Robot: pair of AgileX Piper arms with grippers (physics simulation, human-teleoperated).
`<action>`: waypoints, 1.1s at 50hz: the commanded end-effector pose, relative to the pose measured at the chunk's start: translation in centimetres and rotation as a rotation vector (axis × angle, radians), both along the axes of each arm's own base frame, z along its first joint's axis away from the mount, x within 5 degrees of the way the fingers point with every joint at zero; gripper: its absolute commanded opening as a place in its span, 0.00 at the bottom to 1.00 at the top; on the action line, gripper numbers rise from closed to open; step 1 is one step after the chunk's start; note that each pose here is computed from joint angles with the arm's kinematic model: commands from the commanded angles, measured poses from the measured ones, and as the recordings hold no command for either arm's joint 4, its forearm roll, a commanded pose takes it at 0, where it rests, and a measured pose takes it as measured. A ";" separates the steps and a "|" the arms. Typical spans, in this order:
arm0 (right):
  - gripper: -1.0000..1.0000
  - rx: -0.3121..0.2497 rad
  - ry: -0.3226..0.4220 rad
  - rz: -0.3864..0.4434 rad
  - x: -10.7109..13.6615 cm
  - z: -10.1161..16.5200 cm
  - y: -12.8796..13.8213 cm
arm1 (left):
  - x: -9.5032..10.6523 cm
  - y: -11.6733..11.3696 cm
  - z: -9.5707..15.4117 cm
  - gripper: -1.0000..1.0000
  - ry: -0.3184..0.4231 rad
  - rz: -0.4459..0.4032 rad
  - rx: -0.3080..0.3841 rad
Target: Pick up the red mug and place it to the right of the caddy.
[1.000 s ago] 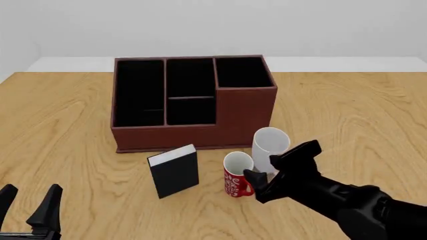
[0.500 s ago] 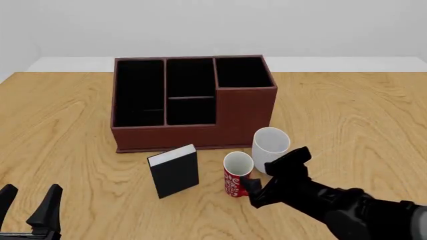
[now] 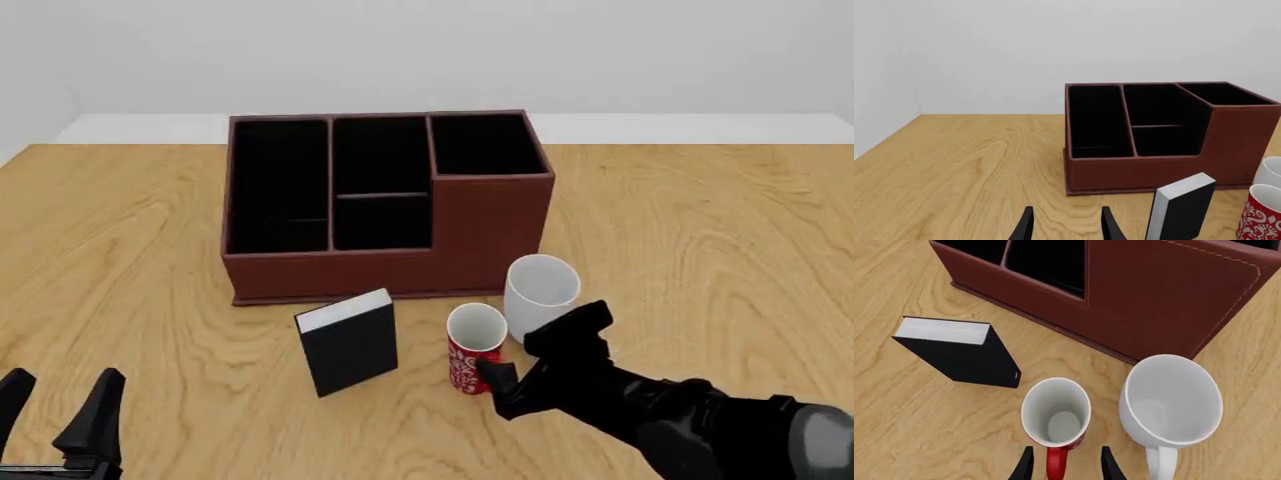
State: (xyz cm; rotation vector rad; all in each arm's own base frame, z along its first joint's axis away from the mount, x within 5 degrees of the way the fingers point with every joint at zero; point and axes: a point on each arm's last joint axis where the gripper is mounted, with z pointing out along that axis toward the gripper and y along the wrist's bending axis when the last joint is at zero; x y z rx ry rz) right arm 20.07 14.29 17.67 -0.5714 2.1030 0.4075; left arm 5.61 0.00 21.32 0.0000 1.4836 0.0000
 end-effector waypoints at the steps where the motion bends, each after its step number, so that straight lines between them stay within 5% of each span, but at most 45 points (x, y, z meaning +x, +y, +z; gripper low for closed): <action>1: 1.00 -0.004 0.018 0.001 0.1 -0.9 0.2 | 0.0 0.0 0.0 1.00 0.000 0.000 0.000; 23: 1.00 -0.007 0.020 0.003 0.1 -1.0 0.3 | 0.0 0.0 0.0 1.00 0.000 0.000 0.000; 24: 0.00 -0.015 0.009 0.007 0.1 -0.9 0.1 | 0.0 0.0 0.0 1.00 0.000 0.000 0.000; 42: 0.00 -0.013 -0.019 0.004 0.0 0.3 -0.3 | 0.0 0.0 0.0 1.00 0.000 0.000 0.000; 55: 0.00 0.020 -0.148 0.027 -1.6 6.5 -1.5 | 0.0 0.0 0.0 1.00 0.000 0.000 0.000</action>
